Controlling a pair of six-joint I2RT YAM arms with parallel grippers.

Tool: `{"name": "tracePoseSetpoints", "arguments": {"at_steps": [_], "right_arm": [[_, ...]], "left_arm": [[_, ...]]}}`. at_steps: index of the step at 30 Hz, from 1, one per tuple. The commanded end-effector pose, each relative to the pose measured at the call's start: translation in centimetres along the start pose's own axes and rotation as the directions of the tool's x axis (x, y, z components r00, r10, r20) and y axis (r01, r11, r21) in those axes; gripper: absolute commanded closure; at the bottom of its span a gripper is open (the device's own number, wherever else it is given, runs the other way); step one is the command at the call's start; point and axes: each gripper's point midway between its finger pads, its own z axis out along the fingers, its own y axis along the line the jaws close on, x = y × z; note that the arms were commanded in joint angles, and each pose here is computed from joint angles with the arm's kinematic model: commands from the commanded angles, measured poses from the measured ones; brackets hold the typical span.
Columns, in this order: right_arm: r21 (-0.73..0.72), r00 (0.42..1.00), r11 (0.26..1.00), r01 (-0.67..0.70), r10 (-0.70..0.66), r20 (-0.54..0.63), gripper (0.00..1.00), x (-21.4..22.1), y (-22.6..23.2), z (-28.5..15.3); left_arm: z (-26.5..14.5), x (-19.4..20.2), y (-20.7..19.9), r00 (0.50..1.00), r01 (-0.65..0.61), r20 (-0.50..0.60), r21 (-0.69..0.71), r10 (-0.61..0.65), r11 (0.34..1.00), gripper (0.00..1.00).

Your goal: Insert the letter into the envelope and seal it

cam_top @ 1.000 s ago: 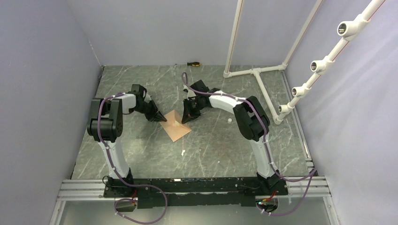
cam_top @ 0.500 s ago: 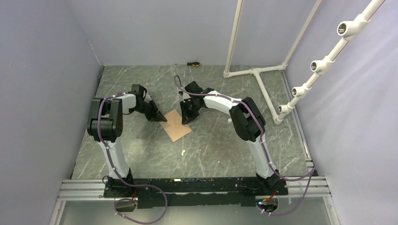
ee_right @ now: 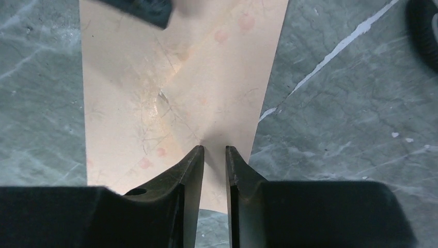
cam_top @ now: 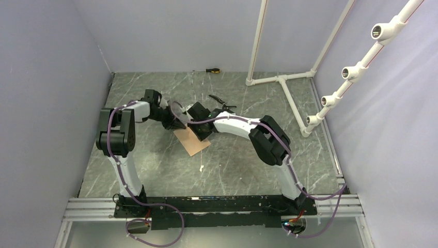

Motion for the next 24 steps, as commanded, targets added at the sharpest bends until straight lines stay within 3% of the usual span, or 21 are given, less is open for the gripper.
{"name": "tracePoseSetpoints", "arguments": {"at_steps": [1,12,24], "right_arm": [[0.155,0.987,0.979,0.129,-0.111,-0.118,0.72,4.9,-2.5,1.6],[0.149,0.994,0.982,0.113,-0.111,-0.026,0.66,3.9,-2.2,0.9],[0.143,0.991,0.983,0.112,-0.121,0.054,0.66,2.1,-1.9,-0.8]], "left_arm": [[-3.2,-1.9,-7.2,0.976,-0.211,0.094,0.196,0.196,0.958,0.93],[0.4,-1.6,-7.4,0.983,-0.173,0.002,0.35,0.183,0.921,0.89],[3.7,-0.8,-2.6,0.983,-0.181,-0.011,0.16,0.185,0.97,0.9]]}}
